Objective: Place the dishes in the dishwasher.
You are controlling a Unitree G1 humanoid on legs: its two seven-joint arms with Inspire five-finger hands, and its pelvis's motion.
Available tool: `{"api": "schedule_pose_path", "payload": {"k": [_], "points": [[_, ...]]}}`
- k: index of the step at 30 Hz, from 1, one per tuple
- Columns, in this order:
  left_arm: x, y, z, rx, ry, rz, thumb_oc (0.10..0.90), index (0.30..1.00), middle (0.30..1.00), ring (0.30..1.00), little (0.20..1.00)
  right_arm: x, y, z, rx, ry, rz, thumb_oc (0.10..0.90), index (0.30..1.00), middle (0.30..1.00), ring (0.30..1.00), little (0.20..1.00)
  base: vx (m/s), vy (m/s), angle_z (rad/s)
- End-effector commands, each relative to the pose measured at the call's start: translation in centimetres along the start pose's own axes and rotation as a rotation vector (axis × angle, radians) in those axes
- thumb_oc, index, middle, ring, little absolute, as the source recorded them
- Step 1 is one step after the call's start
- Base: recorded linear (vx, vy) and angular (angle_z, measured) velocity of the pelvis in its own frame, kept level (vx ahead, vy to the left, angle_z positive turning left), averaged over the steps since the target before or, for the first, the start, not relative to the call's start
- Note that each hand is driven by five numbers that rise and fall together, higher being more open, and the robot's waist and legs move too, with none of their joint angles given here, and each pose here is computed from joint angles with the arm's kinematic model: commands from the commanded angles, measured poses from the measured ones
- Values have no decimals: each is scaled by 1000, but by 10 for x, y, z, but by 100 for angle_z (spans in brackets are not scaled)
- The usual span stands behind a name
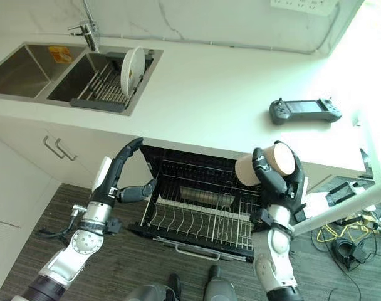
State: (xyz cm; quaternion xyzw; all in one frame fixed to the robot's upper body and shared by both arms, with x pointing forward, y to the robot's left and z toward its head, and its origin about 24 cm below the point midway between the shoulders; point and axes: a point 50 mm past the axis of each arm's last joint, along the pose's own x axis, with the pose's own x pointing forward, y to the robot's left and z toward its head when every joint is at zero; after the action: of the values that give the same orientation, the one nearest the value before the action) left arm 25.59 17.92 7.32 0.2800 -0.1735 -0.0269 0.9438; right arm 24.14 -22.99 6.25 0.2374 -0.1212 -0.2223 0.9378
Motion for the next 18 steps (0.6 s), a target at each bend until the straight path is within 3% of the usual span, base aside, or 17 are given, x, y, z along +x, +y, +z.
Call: {"api": "schedule_pose_path", "payload": {"k": [1, 8, 12, 18], "points": [[8, 17, 37, -20, -239, 58, 800, 900, 900, 900, 900, 10, 19, 26, 20, -145, 154, 400, 300, 300, 300, 300, -12, 21, -8], [-5, 21, 33, 42, -257, 27, 800, 900, 900, 900, 900, 1, 14, 24, -98, -161, 238, 400, 300, 300, 300, 300, -70, 10, -9], [-12, 18, 27, 39, -233, -43, 800, 900, 900, 900, 900, -5, 10, 12, -176, -58, 293, 400, 300, 300, 300, 300, -9, 1, -1], [-20, -3, 14, 30, -143, -359, 800, 900, 900, 900, 900, -5, 5, -14, -326, 86, 379, 400, 300, 300, 300, 300, 14, 43, 0]]}}
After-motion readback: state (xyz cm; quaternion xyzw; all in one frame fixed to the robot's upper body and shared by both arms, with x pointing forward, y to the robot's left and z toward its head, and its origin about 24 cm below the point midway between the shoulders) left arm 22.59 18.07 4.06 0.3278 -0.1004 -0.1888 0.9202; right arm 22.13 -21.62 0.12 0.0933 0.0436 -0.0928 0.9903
